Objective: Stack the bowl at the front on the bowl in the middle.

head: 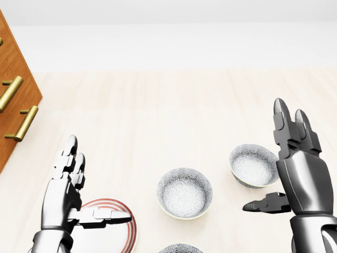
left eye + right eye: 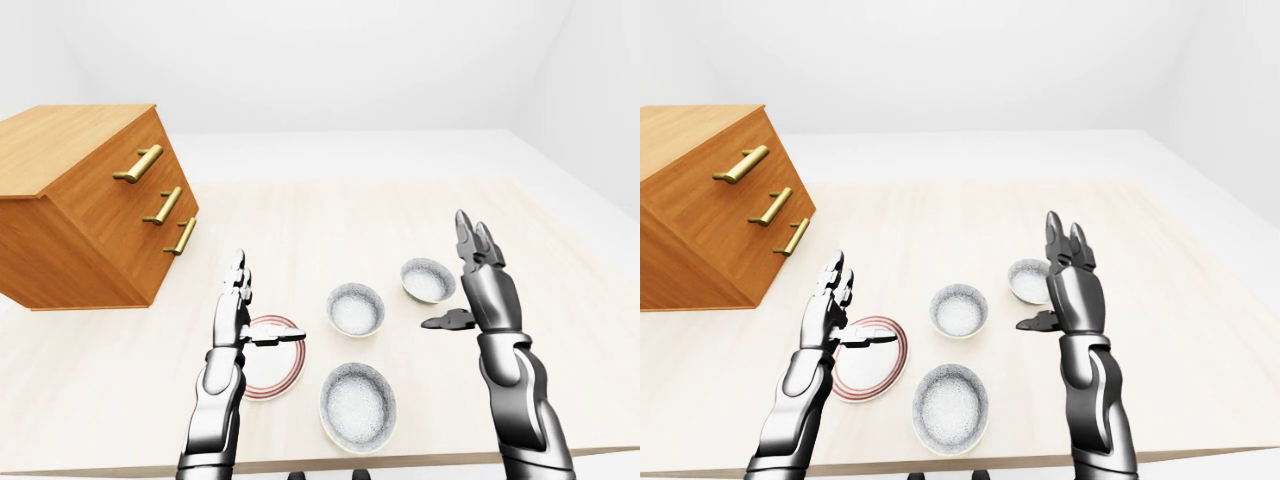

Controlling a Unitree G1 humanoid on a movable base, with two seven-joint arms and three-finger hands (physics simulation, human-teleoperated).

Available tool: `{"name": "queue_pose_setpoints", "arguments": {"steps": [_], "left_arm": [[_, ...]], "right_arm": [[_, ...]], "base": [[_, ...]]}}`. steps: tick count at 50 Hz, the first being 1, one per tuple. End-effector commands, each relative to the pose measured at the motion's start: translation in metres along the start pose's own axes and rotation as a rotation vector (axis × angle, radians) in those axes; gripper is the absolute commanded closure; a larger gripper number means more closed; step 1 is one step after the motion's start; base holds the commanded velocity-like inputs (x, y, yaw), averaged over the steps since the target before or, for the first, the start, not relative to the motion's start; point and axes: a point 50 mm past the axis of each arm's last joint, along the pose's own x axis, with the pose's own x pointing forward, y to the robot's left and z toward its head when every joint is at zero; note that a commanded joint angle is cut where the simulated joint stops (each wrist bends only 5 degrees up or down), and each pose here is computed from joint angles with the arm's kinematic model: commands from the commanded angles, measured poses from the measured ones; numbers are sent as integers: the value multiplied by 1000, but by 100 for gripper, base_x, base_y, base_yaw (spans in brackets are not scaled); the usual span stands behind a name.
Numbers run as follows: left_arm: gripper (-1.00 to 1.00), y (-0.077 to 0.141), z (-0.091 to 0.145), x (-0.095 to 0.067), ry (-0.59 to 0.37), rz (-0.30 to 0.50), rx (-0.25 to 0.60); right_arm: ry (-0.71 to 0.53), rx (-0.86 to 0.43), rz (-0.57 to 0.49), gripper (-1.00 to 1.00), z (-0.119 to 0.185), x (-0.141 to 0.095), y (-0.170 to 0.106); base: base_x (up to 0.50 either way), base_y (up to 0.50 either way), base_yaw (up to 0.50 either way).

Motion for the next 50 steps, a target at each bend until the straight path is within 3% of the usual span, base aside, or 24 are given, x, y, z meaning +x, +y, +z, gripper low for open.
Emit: {"name": "queue_pose_setpoints", "arguments": {"steps": [1, 29, 50], "left_arm": [[-100, 0, 0, 0, -1, 0, 0], [-100, 0, 0, 0, -3, 0, 1], [-100, 0, 0, 0, -4, 0, 1]], "right_arm": [[11, -203, -36, -100, -6, -1, -4], [-15, -511, -63, -100, -13, -3, 2], [-70, -641, -59, -100, -10, -1, 12]], "base": [[0, 0, 0], [0, 0, 0], [0, 0, 0]]}}
